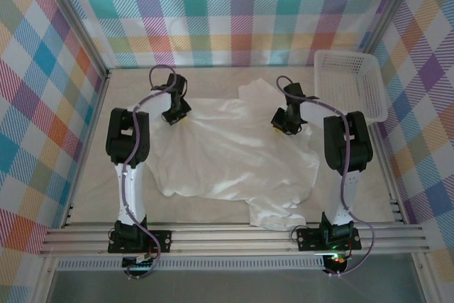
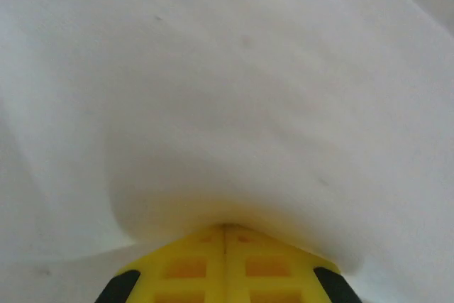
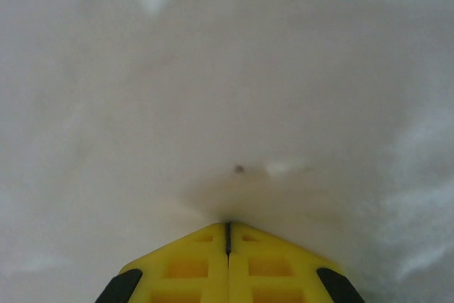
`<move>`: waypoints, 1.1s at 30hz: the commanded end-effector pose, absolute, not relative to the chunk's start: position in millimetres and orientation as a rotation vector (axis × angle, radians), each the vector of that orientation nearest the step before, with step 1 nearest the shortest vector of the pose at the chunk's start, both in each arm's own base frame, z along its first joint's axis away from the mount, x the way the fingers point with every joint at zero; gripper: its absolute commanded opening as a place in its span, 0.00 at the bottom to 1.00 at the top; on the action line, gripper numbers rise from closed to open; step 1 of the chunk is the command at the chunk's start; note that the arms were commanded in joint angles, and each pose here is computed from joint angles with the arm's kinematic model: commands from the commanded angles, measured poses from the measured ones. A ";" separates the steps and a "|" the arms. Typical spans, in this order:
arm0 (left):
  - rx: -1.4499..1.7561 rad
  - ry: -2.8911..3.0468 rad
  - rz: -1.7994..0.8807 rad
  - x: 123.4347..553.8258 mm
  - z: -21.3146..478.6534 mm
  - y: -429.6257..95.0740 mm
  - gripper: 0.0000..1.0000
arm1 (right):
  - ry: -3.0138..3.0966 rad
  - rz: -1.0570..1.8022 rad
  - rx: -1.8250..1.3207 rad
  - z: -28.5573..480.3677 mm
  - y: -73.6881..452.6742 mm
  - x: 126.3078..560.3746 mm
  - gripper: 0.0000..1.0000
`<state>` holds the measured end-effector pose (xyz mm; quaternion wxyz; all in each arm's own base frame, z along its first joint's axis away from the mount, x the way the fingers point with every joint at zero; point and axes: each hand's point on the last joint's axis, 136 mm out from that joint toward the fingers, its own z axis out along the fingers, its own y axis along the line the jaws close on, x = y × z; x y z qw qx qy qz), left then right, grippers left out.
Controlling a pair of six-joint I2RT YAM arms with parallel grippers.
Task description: Fold the inside-out t-shirt
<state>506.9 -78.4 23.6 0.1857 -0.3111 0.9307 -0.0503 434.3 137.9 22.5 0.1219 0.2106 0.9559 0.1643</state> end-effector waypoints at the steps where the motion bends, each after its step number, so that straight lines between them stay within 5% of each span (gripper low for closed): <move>1: -0.923 2.692 -0.082 521.0 -23.2 -57.6 0.00 | 2.713 0.484 0.659 22.6 147.0 466.9 0.00; 7: -0.853 2.588 -0.271 591.3 9.5 -58.5 0.00 | 2.661 0.538 0.673 27.7 167.0 514.1 0.00; 12: -0.734 2.469 -0.436 597.7 106.6 -77.9 0.03 | 2.574 0.627 0.509 113.9 177.0 525.8 0.00; 17: -0.604 2.307 -0.495 516.1 211.9 -90.5 0.29 | 2.444 0.603 0.380 185.5 147.9 444.6 0.02; 19: -0.590 2.277 -0.473 473.1 225.0 -88.1 0.37 | 2.440 0.549 0.397 178.3 127.7 396.4 0.16; 25: -0.577 2.330 -0.345 363.8 189.2 -71.2 0.47 | 2.574 0.463 0.592 123.8 84.3 262.7 0.36; 33: -0.588 2.487 -0.357 323.6 125.1 -78.0 0.50 | 2.879 0.818 0.535 58.7 133.7 198.1 0.46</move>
